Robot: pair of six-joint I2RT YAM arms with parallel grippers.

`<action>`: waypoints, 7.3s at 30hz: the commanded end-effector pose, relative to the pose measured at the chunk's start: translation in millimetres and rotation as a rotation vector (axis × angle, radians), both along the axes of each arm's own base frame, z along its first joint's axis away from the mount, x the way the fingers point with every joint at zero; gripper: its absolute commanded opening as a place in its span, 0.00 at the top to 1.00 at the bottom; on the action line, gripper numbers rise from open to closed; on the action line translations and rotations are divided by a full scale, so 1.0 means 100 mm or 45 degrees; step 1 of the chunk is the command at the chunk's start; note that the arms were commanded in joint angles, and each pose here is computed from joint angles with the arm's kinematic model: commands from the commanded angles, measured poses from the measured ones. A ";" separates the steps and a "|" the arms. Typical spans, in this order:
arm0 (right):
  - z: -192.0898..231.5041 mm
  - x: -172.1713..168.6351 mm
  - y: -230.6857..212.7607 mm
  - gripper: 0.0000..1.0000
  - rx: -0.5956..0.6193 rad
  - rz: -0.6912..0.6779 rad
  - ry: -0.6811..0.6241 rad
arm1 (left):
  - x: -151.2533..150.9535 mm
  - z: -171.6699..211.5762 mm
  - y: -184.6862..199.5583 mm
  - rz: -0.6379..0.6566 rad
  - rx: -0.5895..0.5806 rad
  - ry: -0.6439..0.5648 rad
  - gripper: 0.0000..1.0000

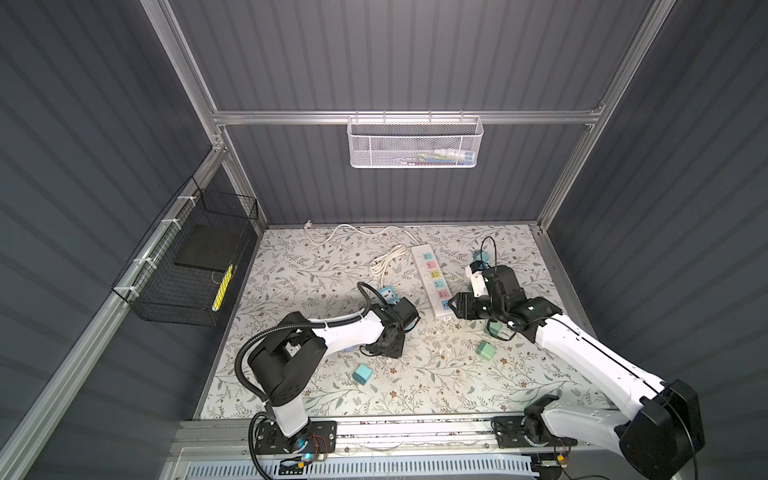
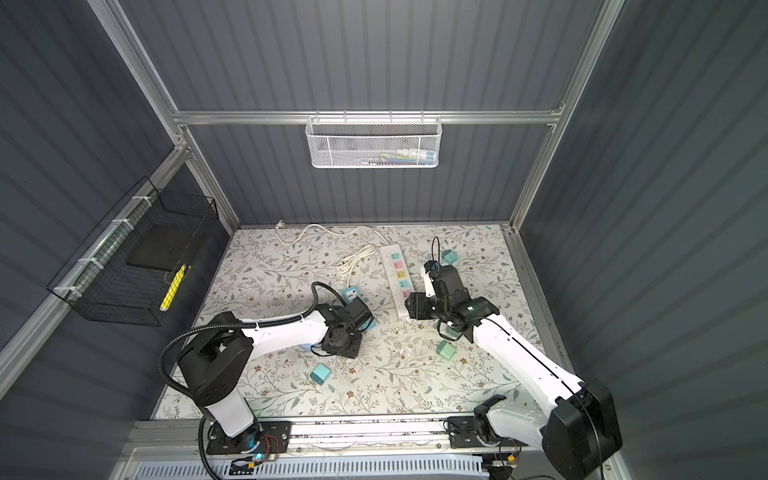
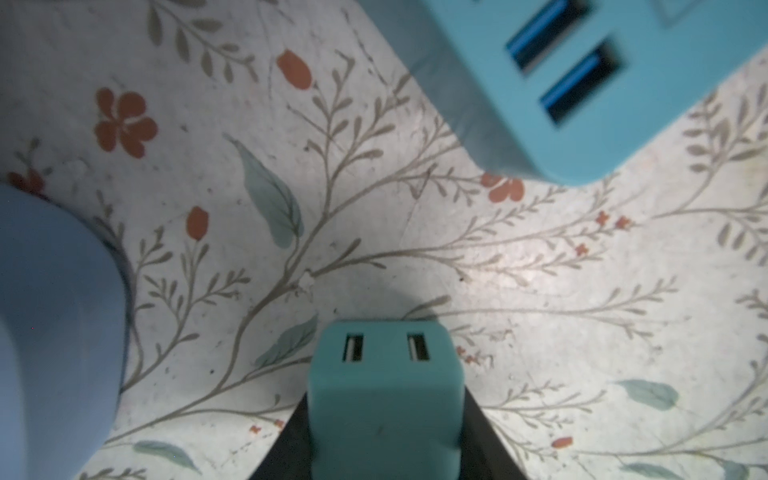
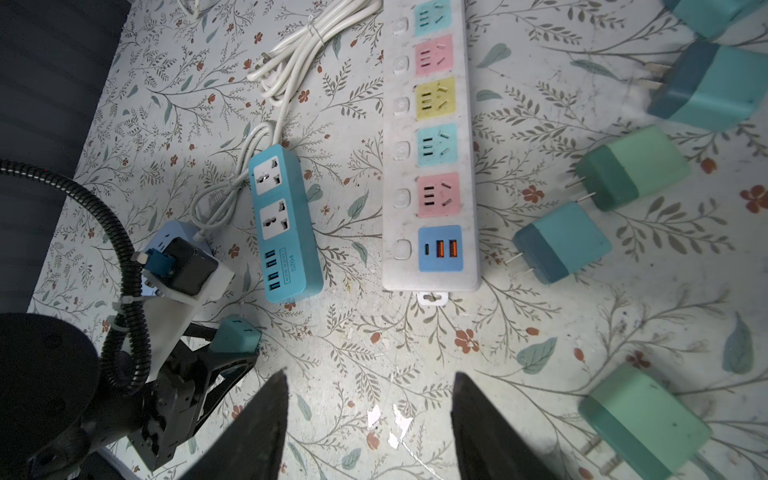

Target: Insert the plug

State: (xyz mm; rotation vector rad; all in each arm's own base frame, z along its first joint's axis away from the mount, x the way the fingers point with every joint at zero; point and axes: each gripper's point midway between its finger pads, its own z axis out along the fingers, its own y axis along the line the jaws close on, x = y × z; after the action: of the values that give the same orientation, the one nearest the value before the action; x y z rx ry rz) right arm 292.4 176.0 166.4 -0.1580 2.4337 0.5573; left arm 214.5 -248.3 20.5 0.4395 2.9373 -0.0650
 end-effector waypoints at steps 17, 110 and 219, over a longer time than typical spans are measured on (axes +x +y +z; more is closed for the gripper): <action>0.19 -0.13 0.44 0.59 0.227 0.316 0.071 | 0.42 1.29 -0.43 -0.594 -0.344 -1.003 0.74; -0.69 0.05 3.27 0.91 -0.318 1.101 -0.197 | 0.77 0.72 2.66 1.406 -0.589 -0.487 0.15; -1.66 -0.34 2.97 0.96 -0.787 1.257 0.121 | 0.87 0.81 2.59 1.327 -0.656 -0.516 0.14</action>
State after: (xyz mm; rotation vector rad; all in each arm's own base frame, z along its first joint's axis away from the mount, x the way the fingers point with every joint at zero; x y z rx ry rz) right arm 287.5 514.4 87.8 -1.4644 2.1958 0.3213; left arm 295.3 11.4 89.4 -1.0497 2.2778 -0.4788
